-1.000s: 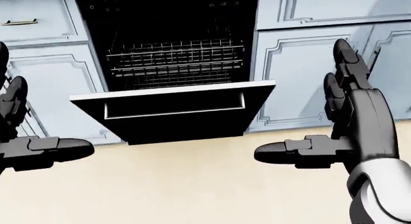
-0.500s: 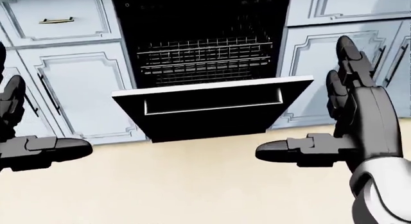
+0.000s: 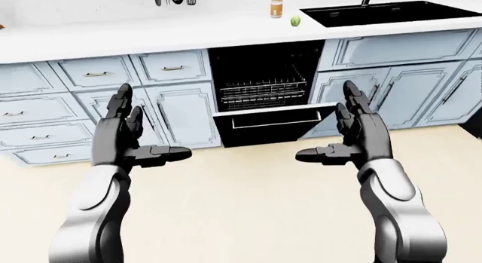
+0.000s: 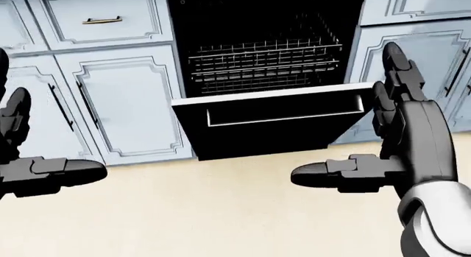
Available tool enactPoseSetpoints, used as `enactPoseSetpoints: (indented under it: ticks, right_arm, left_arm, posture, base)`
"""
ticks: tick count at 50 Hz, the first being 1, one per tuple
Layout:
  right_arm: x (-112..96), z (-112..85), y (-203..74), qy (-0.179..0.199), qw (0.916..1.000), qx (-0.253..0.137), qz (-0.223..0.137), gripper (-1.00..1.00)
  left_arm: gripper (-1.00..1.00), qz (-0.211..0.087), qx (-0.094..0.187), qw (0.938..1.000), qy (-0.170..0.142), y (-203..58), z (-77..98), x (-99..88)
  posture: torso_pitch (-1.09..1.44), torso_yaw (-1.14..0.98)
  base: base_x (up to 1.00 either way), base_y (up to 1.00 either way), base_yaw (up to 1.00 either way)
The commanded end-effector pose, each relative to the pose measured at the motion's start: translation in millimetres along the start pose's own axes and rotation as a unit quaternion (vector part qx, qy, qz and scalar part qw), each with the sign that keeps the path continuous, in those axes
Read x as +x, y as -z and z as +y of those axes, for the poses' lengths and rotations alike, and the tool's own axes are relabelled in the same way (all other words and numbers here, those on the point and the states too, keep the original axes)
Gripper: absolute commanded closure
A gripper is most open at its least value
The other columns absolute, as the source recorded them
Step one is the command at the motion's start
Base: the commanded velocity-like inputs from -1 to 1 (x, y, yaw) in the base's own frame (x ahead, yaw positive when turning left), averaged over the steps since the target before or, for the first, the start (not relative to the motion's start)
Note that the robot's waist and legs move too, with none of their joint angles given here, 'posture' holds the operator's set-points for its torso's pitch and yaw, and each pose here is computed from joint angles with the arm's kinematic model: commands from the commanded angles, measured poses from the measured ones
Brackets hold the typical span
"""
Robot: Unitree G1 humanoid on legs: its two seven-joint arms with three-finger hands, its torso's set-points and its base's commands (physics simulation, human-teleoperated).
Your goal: Close the dishwasher door
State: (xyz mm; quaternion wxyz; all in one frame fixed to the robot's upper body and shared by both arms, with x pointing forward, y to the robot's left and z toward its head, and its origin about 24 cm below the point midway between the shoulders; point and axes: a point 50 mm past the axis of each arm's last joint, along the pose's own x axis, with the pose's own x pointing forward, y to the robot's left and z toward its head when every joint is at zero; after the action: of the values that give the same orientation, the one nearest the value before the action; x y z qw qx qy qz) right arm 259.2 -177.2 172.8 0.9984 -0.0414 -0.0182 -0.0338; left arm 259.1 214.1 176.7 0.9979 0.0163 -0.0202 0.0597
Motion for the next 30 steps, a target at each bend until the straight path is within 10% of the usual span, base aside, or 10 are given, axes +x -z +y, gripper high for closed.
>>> enactPoseSetpoints:
  ticks: [1, 30]
  right_arm:
    - [-2.6, -6.2, -19.2, 0.016, 0.9984, -0.006, -0.053, -1.00]
    - [-3.0, -5.9, -20.8, 0.016, 0.9982, -0.007, -0.058, -1.00]
  left_arm:
    - [-1.00, -0.050, 0.004, 0.9987, 0.013, -18.2, -5.3, -1.5]
    - [-1.00, -0.050, 0.004, 0.9987, 0.012, -17.4, -5.4, -1.0]
  posture:
    - [0.00, 0.00]
    - [0.00, 0.00]
  base:
    - [0.00, 0.38, 0.00]
    - [0.00, 0.32, 0.00]
